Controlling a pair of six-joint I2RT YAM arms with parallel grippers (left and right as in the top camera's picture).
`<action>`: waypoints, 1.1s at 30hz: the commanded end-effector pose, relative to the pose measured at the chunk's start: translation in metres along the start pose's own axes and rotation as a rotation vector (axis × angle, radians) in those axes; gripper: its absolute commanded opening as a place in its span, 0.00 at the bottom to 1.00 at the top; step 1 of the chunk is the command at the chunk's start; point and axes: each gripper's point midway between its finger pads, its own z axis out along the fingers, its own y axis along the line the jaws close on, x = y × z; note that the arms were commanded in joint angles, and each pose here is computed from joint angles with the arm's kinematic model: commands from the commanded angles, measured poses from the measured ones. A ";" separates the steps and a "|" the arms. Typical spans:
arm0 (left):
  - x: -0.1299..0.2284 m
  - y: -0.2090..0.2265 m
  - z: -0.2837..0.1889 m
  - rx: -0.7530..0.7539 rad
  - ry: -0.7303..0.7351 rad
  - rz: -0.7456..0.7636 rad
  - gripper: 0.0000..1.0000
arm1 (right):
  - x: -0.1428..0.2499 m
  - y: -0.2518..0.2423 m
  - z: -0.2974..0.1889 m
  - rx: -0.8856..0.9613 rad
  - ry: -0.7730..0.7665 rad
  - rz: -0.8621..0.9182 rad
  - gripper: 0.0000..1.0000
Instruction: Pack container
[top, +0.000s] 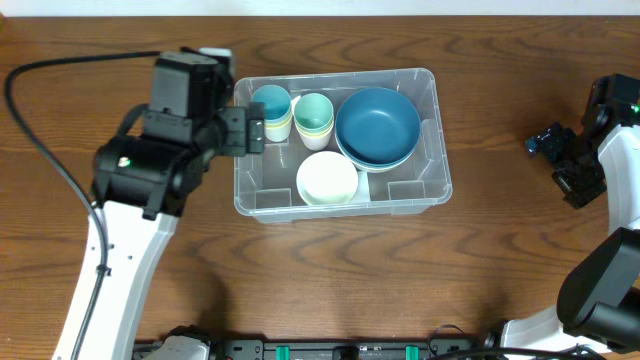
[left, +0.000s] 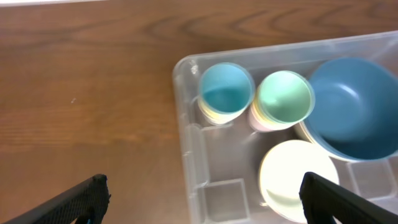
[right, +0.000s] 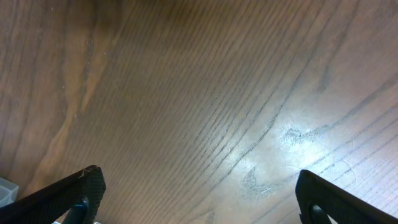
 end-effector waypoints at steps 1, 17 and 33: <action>-0.001 0.020 -0.019 -0.043 -0.020 -0.036 0.98 | -0.002 -0.001 -0.001 0.000 -0.007 0.017 0.99; 0.015 0.031 -0.039 -0.061 0.001 -0.052 0.98 | -0.002 -0.001 -0.001 0.001 -0.007 0.017 0.99; 0.024 0.032 -0.044 -0.066 0.027 -0.042 0.98 | -0.002 -0.001 -0.001 0.000 -0.007 0.017 0.99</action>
